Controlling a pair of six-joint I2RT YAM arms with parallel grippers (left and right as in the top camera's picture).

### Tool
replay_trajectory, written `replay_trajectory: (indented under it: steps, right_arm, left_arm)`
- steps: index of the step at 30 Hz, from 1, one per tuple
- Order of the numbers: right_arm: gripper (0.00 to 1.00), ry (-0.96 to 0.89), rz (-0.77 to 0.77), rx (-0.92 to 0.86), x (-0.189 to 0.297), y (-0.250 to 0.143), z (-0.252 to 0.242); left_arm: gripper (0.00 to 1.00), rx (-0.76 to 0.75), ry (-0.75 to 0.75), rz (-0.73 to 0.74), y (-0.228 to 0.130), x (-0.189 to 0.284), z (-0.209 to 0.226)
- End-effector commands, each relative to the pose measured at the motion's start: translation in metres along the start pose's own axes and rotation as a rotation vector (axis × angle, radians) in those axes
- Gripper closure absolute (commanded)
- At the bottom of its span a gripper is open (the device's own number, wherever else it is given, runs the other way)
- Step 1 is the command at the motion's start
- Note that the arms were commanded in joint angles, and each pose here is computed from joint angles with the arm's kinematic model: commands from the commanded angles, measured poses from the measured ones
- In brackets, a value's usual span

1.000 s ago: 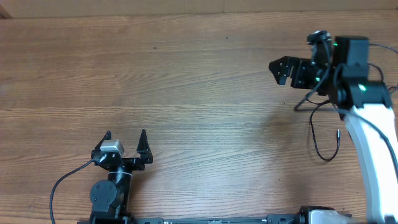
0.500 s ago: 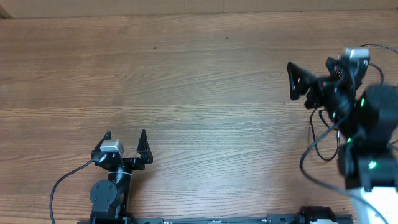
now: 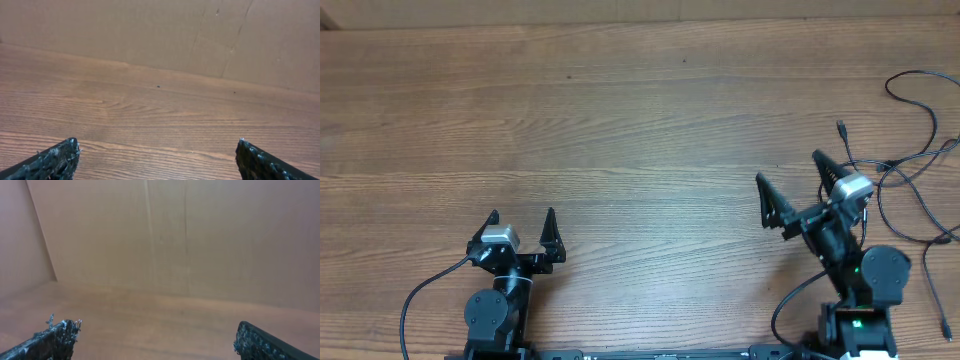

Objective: Untangle cables

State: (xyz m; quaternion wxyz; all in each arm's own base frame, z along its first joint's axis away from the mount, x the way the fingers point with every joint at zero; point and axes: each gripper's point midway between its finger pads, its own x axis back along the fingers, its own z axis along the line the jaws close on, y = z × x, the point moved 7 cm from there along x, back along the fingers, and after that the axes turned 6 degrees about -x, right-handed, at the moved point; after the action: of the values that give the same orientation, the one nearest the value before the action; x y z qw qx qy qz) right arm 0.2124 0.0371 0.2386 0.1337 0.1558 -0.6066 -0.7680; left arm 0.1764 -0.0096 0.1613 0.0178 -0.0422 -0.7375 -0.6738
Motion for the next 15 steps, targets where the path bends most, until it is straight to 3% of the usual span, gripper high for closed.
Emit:
replay_trajectory:
  steps: [1,15]
  right_arm:
    - [0.0,0.004,0.02,-0.011,0.007,-0.019,-0.001]
    - [0.0,-0.065,0.151,-0.073,0.031,-0.074,-0.007]
  left_arm:
    - [0.01,-0.022,0.0,-0.008,0.0,0.0,0.001]
    - [0.0,-0.022,0.0,-0.008,0.0,0.0,0.001]
